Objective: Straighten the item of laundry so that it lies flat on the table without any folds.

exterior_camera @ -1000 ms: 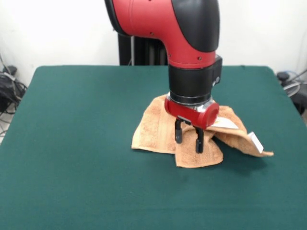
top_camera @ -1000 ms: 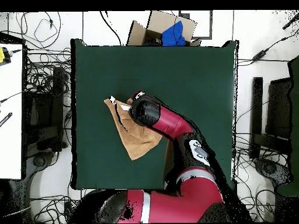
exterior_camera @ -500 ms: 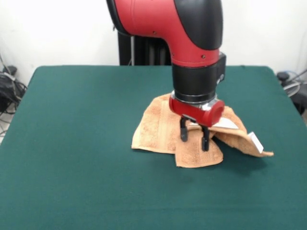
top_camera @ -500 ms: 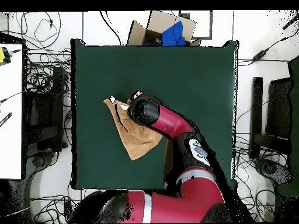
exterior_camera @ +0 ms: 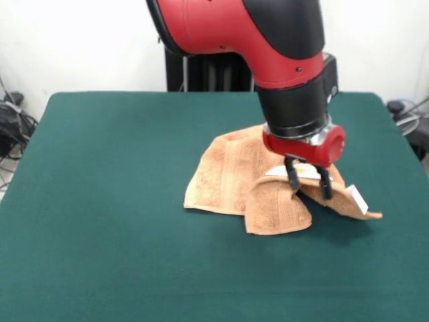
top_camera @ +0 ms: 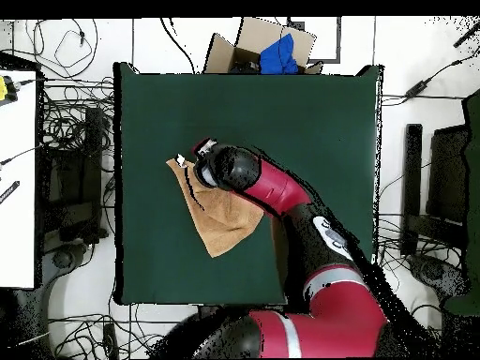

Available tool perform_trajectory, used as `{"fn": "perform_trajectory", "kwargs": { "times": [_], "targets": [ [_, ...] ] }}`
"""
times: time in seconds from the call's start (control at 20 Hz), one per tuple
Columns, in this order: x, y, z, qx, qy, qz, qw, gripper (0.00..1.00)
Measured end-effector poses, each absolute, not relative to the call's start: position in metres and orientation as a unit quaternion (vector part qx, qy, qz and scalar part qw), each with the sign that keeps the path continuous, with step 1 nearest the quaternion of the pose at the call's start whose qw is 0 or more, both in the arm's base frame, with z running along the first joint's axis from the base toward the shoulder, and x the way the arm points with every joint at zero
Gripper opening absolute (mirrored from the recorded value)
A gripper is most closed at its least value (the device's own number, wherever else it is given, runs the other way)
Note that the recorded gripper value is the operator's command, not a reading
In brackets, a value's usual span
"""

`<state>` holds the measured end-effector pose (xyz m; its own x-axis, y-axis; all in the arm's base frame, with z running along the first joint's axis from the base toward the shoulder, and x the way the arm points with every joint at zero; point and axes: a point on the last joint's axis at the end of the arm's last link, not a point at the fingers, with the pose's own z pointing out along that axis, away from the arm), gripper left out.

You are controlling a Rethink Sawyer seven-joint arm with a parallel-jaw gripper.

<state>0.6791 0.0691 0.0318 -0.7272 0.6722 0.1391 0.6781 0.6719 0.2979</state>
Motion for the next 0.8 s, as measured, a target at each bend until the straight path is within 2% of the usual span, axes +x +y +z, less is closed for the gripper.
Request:
{"fn": "perform_trajectory", "kwargs": {
  "times": [0.35,0.8],
  "targets": [
    [0.691,0.076,0.051,-0.364,-0.899,-0.237,0.048,1.0],
    [0.7,0.086,0.068,-0.331,-0.9,-0.279,0.05,1.0]
  ]
}}
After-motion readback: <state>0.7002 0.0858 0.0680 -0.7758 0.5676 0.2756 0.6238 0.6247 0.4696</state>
